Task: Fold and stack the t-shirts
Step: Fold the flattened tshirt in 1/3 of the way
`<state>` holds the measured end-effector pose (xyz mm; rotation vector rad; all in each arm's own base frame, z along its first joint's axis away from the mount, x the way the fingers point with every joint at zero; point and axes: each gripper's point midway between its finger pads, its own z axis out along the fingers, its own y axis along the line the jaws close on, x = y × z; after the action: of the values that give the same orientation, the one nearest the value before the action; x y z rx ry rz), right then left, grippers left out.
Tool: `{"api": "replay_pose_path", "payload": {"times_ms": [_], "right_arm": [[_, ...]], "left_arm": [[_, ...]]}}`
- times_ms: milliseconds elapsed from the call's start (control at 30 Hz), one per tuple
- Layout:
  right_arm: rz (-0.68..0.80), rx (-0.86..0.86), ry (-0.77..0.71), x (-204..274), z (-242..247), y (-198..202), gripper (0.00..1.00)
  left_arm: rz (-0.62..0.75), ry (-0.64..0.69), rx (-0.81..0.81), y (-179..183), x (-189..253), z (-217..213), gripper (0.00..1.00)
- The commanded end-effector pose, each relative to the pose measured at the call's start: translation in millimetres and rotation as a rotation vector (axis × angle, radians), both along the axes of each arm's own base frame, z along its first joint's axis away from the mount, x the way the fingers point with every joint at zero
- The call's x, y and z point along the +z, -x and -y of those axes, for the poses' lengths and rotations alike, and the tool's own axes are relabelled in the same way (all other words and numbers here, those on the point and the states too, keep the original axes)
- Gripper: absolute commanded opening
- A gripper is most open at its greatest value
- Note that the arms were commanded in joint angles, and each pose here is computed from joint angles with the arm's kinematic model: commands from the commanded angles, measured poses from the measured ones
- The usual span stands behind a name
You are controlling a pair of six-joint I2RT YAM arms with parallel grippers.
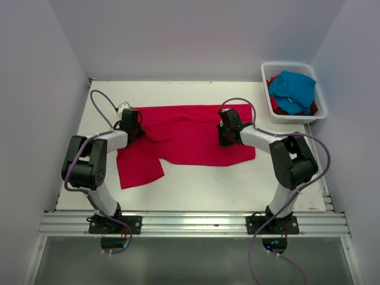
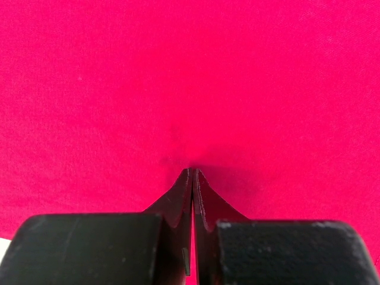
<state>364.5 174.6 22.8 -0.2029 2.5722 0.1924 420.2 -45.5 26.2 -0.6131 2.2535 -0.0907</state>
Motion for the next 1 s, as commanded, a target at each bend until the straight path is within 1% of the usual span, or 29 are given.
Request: {"api": "replay_pose_path", "payload": {"times_ms": [0, 67, 167, 367, 667, 800, 833, 867, 900, 967], "right_arm": [[0.019, 0.015, 0.0, 5, -5, -7, 0.0], [0.02, 0.013, -0.002, 6, -5, -8, 0.0], [0.017, 0.016, -0.001, 6, -5, -7, 0.0], [0.014, 0.019, -0.008, 5, -7, -8, 0.0], [0.014, 0.02, -0.005, 4, -7, -8, 0.0], [0.013, 0.019, -0.003, 4, -7, -8, 0.0], [0.014, 0.019, -0.004, 5, -7, -8, 0.0], [0.012, 0.019, -0.003, 4, -7, -8, 0.0], [0.01, 0.017, -0.002, 3, -6, -8, 0.0], [0.012, 0.019, -0.003, 4, -7, -8, 0.0]], "left_arm": [[0.096, 0.007, -0.009, -17, 31, 0, 0.19], [0.088, 0.008, -0.01, -14, 33, 0, 0.14], [0.094, 0.01, -0.009, -9, 40, 0, 0.12], [0.105, -0.005, -0.004, 2, 53, -5, 0.12], [0.07, -0.008, -0.005, 4, 42, -5, 0.11], [0.072, -0.007, -0.003, 8, 45, -6, 0.06], [0.077, -0.004, -0.001, 9, 47, -6, 0.04], [0.086, 0.001, 0.0, 12, 50, -6, 0.0], [0.052, -0.001, 0.002, 21, 45, -7, 0.0], [0.05, 0.004, 0.008, 30, 45, -8, 0.0]]}}
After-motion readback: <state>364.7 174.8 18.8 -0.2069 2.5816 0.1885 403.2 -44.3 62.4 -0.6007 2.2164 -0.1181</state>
